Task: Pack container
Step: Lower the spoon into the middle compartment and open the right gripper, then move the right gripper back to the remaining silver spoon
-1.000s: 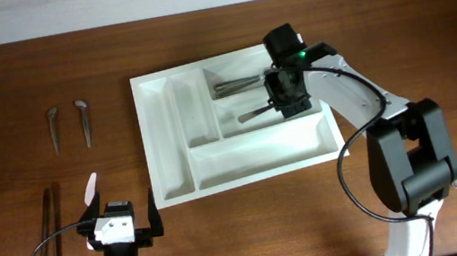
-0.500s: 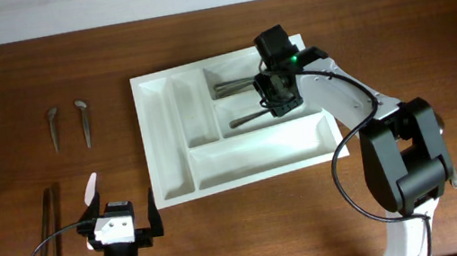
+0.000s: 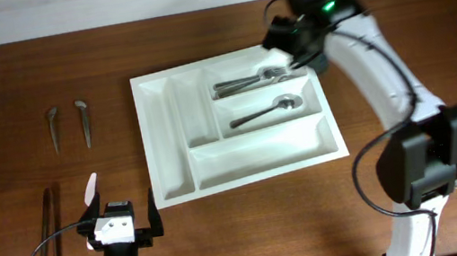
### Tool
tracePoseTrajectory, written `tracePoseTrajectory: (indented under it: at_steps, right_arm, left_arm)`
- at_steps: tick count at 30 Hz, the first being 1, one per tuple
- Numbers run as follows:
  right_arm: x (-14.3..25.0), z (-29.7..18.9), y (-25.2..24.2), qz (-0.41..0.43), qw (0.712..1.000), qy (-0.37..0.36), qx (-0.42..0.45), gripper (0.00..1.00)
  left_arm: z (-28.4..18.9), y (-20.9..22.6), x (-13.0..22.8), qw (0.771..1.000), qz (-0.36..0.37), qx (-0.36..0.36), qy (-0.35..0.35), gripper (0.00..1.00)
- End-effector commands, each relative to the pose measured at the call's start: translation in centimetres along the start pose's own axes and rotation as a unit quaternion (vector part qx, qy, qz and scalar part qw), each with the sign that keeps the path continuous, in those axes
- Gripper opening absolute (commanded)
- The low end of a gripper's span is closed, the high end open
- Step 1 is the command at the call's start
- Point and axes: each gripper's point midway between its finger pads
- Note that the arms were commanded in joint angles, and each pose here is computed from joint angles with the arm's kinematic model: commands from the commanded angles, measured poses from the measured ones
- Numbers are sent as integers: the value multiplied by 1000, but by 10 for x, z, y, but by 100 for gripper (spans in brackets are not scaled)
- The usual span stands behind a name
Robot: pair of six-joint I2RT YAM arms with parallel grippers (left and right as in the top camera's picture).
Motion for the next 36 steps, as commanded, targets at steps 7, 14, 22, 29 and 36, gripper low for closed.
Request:
tracePoseTrajectory:
  at_steps: [7,14,22,29,36]
  right_arm:
    - [-60,-140,-74,-279,955,-61,83,99]
    - [-49,-180,-116,-321,942,-24,97,99]
    - [-38,-191,-148,-328,934,-4,139,99]
    - [44,-167,-238,-336,915,163,154,99]
    - [67,-118,-310,-330,905,227,142,99]
  left_arm:
    - [0,0,1,1000,8,0,-2,99]
    - [0,0,1,1000,8,0,-2,99]
    - [0,0,1,1000,8,-1,-2,99]
    - [0,0,1,1000,8,0,-2,99]
    - [0,0,1,1000,8,0,-2,99]
Point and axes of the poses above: each gripper's point midway between its finger pads, its own z axis out along the fingers, its own y axis along the line the jaws close on, x = y × z, and after that the axes turned 1 degree about -z, right-handed
